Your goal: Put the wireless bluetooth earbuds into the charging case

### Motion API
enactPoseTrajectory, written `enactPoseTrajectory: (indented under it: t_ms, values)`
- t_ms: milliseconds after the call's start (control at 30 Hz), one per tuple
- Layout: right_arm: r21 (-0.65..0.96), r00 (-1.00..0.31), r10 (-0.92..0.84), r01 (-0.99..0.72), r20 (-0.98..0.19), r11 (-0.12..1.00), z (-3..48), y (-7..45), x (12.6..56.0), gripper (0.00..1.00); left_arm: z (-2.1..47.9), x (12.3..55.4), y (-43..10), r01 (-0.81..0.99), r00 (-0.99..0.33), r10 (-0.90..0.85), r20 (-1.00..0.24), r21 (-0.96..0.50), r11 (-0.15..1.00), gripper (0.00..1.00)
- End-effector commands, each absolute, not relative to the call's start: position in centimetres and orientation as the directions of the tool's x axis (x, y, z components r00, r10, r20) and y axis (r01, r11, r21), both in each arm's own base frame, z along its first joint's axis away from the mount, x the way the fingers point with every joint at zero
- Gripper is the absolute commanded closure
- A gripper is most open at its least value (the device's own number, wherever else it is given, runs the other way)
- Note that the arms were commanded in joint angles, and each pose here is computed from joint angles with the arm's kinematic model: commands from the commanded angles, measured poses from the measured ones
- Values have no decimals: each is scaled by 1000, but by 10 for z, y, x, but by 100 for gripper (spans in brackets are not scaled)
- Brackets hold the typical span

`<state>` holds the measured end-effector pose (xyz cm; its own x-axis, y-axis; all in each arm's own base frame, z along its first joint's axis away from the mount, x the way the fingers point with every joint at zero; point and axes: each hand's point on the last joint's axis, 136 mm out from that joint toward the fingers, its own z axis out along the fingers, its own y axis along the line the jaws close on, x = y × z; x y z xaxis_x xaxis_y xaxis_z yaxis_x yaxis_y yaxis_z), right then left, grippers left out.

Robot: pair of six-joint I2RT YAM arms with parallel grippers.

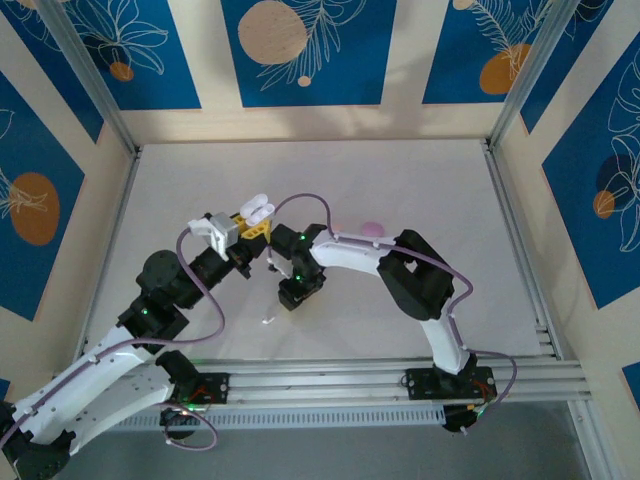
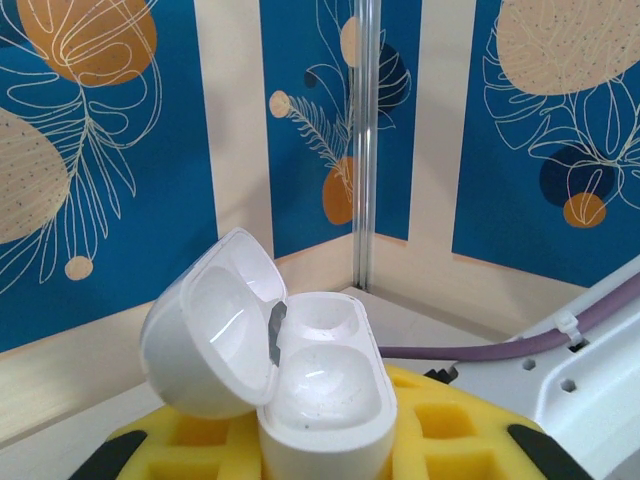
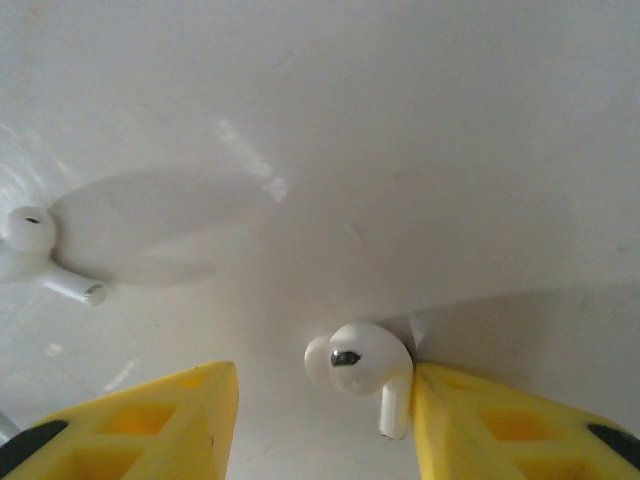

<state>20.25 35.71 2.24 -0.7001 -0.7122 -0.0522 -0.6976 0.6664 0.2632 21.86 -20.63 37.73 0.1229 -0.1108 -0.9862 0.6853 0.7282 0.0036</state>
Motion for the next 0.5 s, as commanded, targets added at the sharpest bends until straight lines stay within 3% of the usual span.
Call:
enactPoseTrajectory:
  t_ms: [0, 467]
  values:
    - [284, -707, -707, -676, 12, 680, 30, 350, 180, 50, 396, 214, -202, 686, 159, -169, -973, -14, 727, 85]
    - [188, -768, -641, -630, -5, 753, 40, 356, 205, 46, 398, 213, -199, 682, 158, -177, -972, -23, 731, 85]
